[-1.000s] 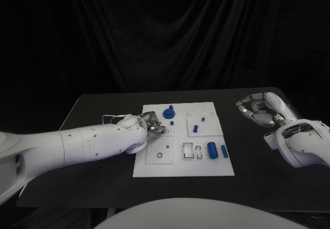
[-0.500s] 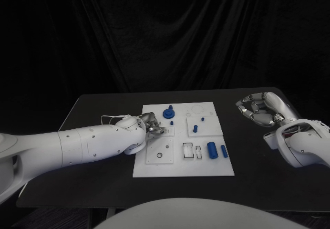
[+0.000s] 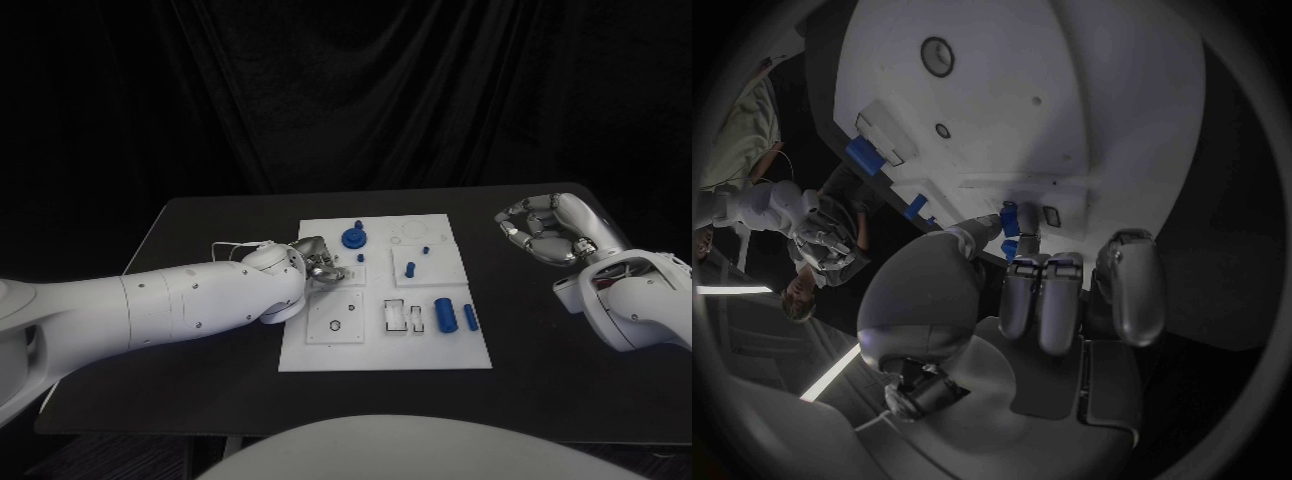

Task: Assemble the parts on the task board

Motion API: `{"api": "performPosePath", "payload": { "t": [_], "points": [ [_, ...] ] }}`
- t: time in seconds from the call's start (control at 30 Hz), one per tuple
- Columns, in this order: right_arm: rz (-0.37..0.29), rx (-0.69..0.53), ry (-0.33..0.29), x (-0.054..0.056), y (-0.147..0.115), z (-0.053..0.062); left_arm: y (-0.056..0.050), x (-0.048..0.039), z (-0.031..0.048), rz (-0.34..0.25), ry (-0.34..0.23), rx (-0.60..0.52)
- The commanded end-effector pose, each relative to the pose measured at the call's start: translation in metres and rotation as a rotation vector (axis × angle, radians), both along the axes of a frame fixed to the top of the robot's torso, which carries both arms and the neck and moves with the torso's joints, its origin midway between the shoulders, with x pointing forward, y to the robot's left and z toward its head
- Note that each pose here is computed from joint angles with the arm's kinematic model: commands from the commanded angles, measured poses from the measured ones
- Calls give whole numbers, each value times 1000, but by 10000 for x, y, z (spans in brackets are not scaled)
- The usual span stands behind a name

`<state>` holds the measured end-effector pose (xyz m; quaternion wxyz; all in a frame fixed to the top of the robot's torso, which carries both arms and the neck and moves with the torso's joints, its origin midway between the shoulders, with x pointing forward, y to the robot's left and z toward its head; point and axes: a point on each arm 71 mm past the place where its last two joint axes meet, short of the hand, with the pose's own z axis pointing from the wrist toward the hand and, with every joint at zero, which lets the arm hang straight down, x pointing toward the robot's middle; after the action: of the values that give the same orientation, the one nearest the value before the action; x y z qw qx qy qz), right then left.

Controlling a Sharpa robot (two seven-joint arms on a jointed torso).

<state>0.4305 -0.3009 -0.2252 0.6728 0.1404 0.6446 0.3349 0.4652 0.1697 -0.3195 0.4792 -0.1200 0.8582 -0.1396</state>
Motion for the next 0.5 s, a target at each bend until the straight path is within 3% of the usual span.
{"api": "performPosePath", "payload": {
  "t": [0.03, 0.5],
  "points": [
    [-9, -1, 1, -1, -4, -4, -17, -29, -34, -22, 23, 2],
    [-9, -2, 5, 5, -1, -9, 11, -25, -57, -15, 46, 23]
  ]
}}
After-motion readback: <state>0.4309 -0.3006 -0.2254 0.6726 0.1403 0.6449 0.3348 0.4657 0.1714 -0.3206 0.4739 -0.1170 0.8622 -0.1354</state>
